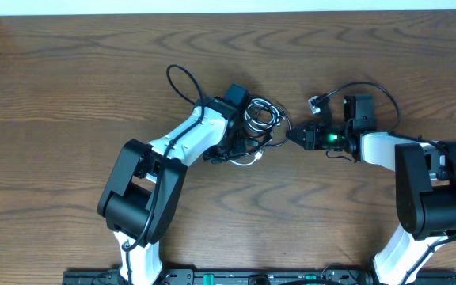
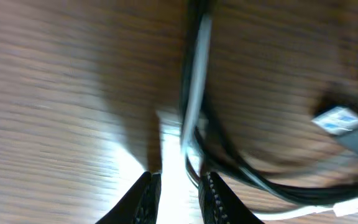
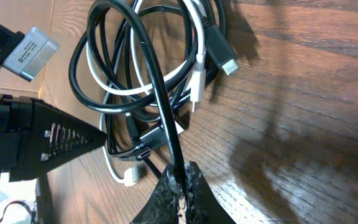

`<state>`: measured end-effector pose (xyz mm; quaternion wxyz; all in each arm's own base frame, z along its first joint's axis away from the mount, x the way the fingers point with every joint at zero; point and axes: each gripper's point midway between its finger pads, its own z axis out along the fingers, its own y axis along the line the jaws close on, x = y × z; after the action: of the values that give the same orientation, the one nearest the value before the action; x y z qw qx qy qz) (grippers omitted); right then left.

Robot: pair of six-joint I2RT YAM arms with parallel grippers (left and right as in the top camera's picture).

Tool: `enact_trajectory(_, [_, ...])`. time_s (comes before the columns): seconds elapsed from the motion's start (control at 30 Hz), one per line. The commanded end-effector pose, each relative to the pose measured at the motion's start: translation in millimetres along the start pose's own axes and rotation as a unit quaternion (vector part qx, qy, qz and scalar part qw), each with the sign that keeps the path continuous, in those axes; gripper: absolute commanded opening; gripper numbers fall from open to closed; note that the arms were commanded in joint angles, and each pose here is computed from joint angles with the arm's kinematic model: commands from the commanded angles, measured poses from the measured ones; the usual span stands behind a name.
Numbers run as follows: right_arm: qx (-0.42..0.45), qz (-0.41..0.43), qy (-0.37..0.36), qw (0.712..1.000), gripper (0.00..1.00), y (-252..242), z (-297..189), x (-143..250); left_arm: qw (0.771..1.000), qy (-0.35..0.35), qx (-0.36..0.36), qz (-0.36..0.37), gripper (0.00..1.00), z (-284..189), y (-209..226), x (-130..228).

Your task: Untangle cables

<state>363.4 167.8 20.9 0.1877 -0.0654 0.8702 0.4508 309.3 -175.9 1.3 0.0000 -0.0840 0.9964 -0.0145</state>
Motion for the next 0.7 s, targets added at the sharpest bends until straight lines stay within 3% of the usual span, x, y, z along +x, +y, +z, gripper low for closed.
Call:
enact_trajectory(0.0, [0.004, -0.002, 0.001, 1.0, 0.01, -2, 1, 1, 0.997, -0.025, -0.068, 0.04, 0.25, 6, 25, -9])
enact_trajectory(0.33, [0.025, 0.0, -0.005, 1.0, 0.01, -10, -1, -2, 0.98, -0.061, -0.187, 0.044, 0.26, -7, 81, -29])
enact_trajectory(0.6, [0.072, 0.017, -0.023, 0.997, 0.01, -34, -13, -8, 0.98, -0.047, -0.192, 0.021, 0.27, -8, 106, -37])
enact_trajectory(0.67, [0.086, 0.023, -0.028, 0.996, 0.01, -42, -17, -9, 0.982, -0.039, -0.183, 0.013, 0.32, -6, 109, -38])
